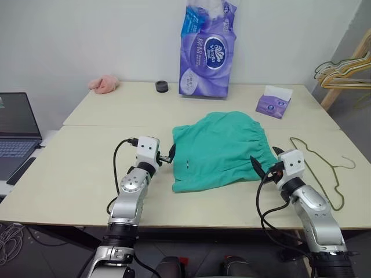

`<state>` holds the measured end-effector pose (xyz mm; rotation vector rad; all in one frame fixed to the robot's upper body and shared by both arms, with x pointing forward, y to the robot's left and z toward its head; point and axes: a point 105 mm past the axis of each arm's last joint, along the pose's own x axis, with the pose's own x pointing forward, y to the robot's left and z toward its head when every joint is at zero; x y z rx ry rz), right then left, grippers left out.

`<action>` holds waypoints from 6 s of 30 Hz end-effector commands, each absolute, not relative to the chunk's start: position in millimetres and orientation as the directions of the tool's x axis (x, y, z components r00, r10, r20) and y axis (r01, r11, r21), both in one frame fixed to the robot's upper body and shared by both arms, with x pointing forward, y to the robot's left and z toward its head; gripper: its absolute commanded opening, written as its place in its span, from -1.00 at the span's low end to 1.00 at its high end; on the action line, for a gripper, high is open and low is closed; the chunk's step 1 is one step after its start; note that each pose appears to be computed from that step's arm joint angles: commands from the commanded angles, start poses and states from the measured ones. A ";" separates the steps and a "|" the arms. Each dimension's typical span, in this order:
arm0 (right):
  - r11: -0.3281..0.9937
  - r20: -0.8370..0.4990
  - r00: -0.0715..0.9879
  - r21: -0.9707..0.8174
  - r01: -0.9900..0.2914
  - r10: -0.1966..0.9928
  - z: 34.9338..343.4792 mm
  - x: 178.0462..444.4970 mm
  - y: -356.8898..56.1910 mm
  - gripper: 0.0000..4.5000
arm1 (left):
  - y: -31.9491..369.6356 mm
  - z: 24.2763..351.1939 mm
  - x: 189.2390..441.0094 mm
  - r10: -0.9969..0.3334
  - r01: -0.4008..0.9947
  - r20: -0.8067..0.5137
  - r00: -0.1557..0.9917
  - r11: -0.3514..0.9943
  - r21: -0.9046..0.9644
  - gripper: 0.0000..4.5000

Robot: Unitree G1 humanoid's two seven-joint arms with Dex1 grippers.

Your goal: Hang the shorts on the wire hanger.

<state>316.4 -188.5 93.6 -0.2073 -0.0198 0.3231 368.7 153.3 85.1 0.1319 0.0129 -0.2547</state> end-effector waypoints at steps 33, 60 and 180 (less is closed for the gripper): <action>0.915 0.042 0.940 -0.246 -0.318 0.338 106.7 310.3 -187.2 0.98 | 142.9 103.5 362.9 -0.463 0.458 0.005 0.887 0.880 0.125 1.00; 0.911 0.045 0.936 -0.253 -0.326 0.348 109.6 313.5 -186.7 0.98 | 143.6 106.3 361.1 -0.453 0.447 0.010 0.891 0.882 0.150 1.00; -0.031 -0.584 0.367 -0.559 -0.829 0.724 140.6 299.2 -158.5 -0.99 | 160.3 120.7 265.3 -0.863 0.997 -0.503 0.049 0.071 -0.024 -1.00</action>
